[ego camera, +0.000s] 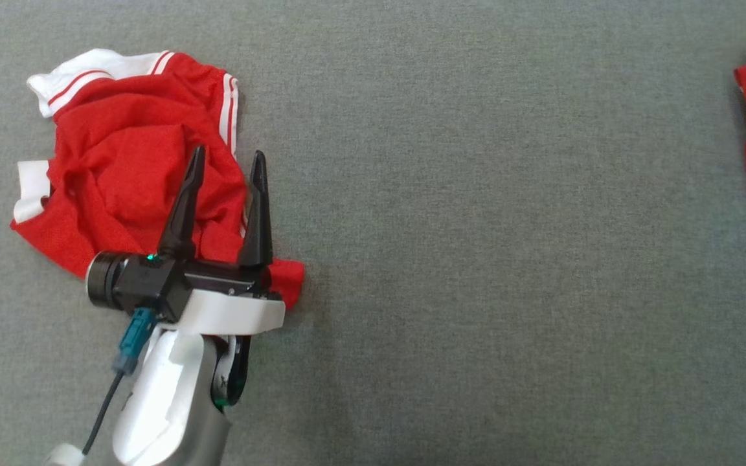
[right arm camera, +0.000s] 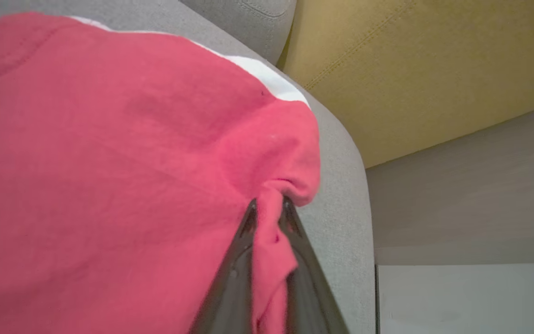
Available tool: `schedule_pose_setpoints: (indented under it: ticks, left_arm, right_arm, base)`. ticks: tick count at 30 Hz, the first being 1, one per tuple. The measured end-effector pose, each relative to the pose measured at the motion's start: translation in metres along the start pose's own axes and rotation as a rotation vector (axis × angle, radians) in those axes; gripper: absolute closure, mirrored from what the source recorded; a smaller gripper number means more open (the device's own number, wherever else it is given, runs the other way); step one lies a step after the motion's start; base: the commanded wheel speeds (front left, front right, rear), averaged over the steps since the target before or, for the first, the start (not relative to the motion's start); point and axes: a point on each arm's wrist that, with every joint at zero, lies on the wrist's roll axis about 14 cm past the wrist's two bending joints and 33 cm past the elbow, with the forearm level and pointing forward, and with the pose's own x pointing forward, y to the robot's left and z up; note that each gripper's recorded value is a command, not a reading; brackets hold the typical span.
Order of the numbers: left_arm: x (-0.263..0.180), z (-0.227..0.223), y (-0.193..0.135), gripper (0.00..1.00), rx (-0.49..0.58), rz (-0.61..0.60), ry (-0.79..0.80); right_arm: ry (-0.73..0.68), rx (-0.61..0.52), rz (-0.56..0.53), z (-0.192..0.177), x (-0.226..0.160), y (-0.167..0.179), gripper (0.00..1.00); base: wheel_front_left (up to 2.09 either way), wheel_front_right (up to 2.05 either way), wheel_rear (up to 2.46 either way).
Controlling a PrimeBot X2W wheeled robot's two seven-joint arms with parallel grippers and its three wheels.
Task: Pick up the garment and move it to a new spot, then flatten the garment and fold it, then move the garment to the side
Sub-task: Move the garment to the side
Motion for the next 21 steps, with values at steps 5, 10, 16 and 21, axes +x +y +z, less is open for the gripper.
schedule_pose_setpoints:
  ticks: [5,10,16,21]
  left_arm:
    - [-0.001,0.009,-0.003,0.0,0.001,-0.01,-0.023]
    - [-0.004,0.027,-0.005,0.0,0.002,-0.01,-0.066]
    - [-0.021,0.043,-0.008,0.0,0.002,-0.008,-0.103]
    - [-0.036,0.059,-0.012,0.0,0.004,-0.006,-0.141]
  right_arm:
    - [-0.052,0.074,-0.056,0.013,-0.01,-0.019,0.0]
    - [-0.19,0.162,-0.079,0.051,-0.029,-0.02,0.0]
    - [-0.423,0.26,-0.081,0.105,-0.072,-0.006,0.0]
    - [-0.648,0.409,-0.053,0.149,-0.123,0.014,0.0]
  base:
    - [0.0,0.0,0.0]
    - [0.0,0.0,0.0]
    - [0.0,0.0,0.0]
    - [0.0,0.0,0.0]
